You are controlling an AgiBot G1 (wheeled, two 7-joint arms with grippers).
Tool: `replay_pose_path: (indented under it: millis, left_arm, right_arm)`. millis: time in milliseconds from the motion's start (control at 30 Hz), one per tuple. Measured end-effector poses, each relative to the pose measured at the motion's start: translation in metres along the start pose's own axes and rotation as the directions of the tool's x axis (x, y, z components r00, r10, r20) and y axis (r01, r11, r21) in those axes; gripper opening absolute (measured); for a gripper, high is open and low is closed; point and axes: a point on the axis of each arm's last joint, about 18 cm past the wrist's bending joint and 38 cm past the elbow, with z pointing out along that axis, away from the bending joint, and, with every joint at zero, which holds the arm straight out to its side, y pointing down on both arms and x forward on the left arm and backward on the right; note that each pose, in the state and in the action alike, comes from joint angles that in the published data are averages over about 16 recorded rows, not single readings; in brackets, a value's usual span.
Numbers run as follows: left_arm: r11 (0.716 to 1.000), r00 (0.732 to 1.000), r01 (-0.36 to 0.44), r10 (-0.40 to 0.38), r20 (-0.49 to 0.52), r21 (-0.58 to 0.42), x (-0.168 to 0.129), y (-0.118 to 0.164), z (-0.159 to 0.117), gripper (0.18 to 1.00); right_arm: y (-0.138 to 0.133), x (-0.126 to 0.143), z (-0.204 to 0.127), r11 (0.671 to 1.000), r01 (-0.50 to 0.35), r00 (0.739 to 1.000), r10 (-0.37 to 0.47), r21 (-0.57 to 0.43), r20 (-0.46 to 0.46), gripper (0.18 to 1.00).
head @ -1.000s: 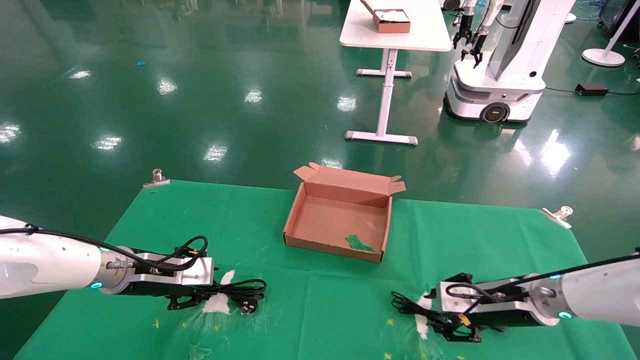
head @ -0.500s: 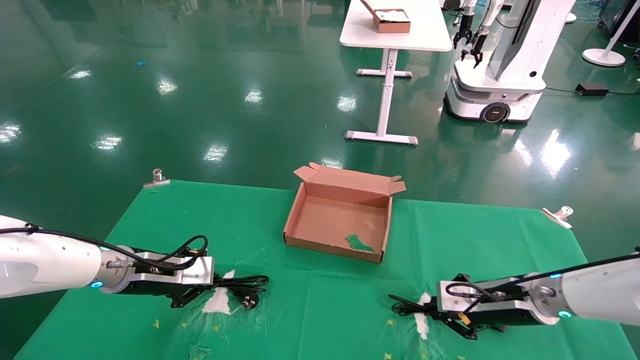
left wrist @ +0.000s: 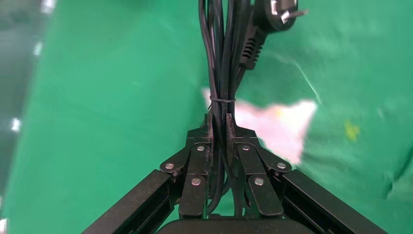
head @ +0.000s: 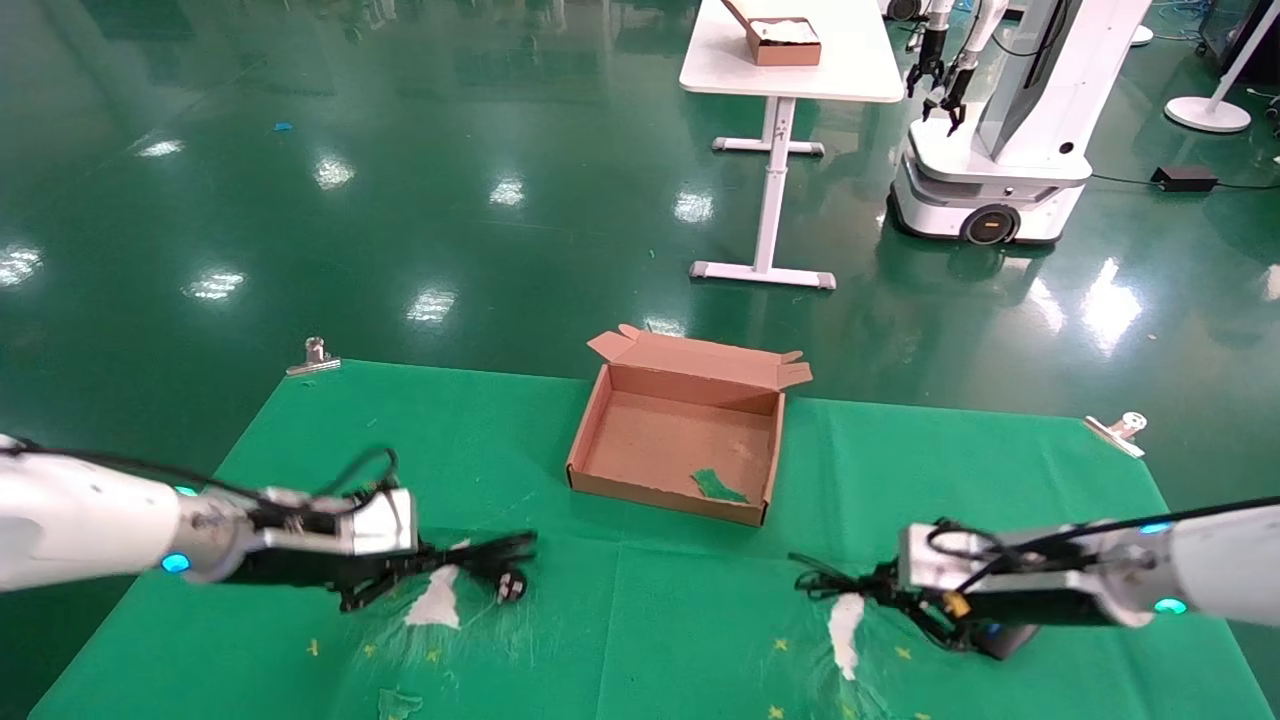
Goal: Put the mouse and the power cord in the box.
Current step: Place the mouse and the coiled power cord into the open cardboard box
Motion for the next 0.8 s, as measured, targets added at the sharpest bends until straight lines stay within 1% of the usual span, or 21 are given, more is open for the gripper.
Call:
replay_pose_path:
  millis: [100,200,300,433,533,633,733,800]
  left_arm:
    - [0.993,0.994,0.104,-0.105,0.014,0.062,-0.009,-0.006,-0.016,0.232]
    - [0.969,0.978,0.204,-0.209,0.020,0.136,-0.020,-0.015,-0.033,0.232]
    - [0.932,0.953,0.290,-0.301,0.019,0.216,-0.032,-0.028,-0.049,0.231]
    - [0.867,0.915,0.380,-0.403,0.004,0.321,-0.049,-0.050,-0.068,0.230]
    - [0.817,0.889,0.424,-0.458,-0.006,0.391,-0.063,-0.068,-0.078,0.230]
    - [0.777,0.870,0.443,-0.492,-0.008,0.447,-0.078,-0.089,-0.084,0.230]
    - [0.749,0.859,0.445,-0.511,0.002,0.491,-0.091,-0.109,-0.086,0.230]
    - [0.737,0.854,0.440,-0.521,0.016,0.513,-0.100,-0.122,-0.086,0.230]
  right_arm:
    - [-0.005,0.014,-0.017,1.000,0.004,0.999,-0.003,0.026,-0.034,0.219]
    - [-0.014,0.030,-0.035,0.999,0.025,0.998,-0.022,0.045,-0.065,0.219]
    - [-0.027,0.048,-0.051,0.996,0.059,0.994,-0.053,0.060,-0.094,0.219]
    - [-0.052,0.073,-0.070,0.991,0.111,0.986,-0.100,0.075,-0.134,0.218]
    - [-0.075,0.092,-0.078,0.984,0.158,0.976,-0.143,0.085,-0.164,0.218]
    - [-0.101,0.107,-0.077,0.974,0.205,0.964,-0.185,0.095,-0.191,0.218]
    - [-0.126,0.120,-0.069,0.964,0.245,0.951,-0.217,0.107,-0.222,0.218]
    - [-0.142,0.128,-0.059,0.958,0.264,0.940,-0.231,0.108,-0.249,0.217]
